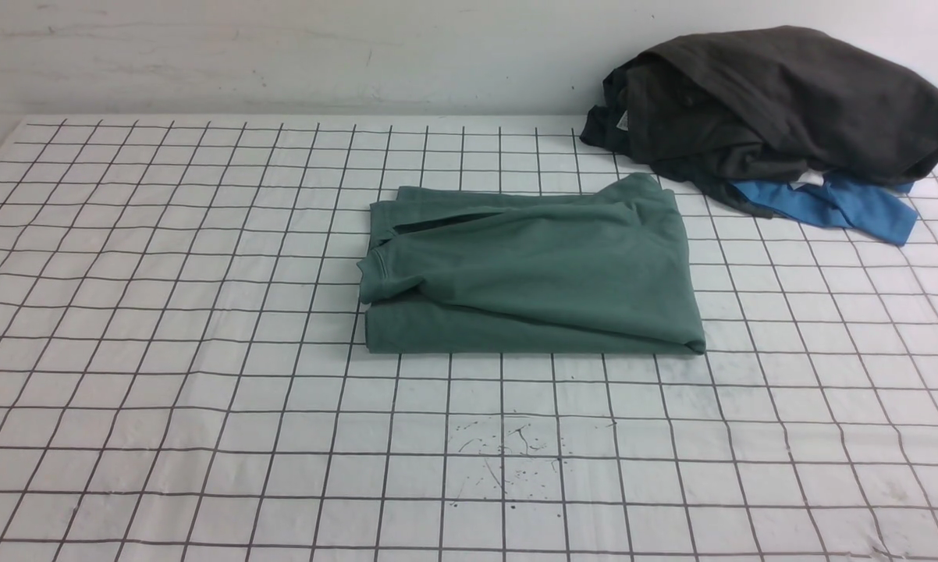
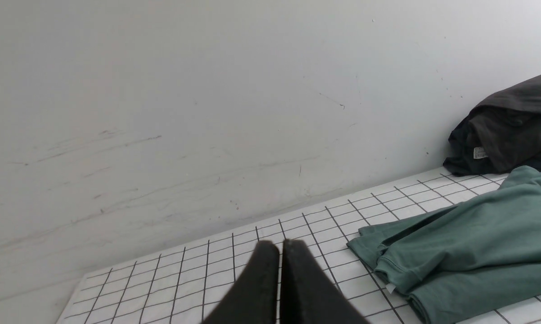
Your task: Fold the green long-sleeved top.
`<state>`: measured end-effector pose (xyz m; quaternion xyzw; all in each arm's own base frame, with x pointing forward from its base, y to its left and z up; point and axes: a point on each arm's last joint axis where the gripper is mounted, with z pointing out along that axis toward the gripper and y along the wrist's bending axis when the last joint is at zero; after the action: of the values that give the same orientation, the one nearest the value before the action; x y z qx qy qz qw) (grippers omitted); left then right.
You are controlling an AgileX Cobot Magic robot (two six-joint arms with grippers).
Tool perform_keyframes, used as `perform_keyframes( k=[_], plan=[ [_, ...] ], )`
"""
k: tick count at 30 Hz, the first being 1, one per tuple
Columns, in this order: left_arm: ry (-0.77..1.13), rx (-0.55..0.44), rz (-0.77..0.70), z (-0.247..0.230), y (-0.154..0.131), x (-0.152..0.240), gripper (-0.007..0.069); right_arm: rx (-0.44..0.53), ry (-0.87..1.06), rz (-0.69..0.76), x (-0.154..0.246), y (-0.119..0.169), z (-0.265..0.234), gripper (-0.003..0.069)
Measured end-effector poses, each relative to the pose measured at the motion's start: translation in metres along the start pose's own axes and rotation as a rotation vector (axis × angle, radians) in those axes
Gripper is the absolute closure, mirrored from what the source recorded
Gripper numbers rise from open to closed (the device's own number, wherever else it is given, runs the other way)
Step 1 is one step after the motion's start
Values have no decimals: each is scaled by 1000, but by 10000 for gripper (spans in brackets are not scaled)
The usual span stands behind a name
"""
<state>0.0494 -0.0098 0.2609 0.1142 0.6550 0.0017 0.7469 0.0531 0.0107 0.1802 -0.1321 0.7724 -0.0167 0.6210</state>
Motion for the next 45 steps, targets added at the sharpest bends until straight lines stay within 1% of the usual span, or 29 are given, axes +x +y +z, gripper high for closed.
perform_keyframes(
  k=[5, 12, 16, 20, 24, 28, 34, 45],
  plan=[
    [0, 0, 0, 0, 0, 0, 632, 69, 1, -131, 0, -6, 0, 670],
    [0, 0, 0, 0, 0, 0, 632, 77, 0, -153, 0, -6, 0, 670],
    [0, 0, -1, 0, 0, 0, 632, 72, -4, -134, 0, -6, 0, 670],
    [0, 0, -1, 0, 0, 0, 632, 69, -9, -79, 0, -5, 0, 672],
    [0, 0, -1, 0, 0, 0, 632, 76, -11, 60, 0, -6, 0, 673],
    [0, 0, -1, 0, 0, 0, 632, 76, -14, 133, 0, -6, 0, 673],
    [0, 0, -1, 0, 0, 0, 632, 76, -14, 155, 0, -6, 0, 673],
    [0, 0, -1, 0, 0, 0, 632, 76, -14, 155, 0, -6, 0, 673]
  ],
)
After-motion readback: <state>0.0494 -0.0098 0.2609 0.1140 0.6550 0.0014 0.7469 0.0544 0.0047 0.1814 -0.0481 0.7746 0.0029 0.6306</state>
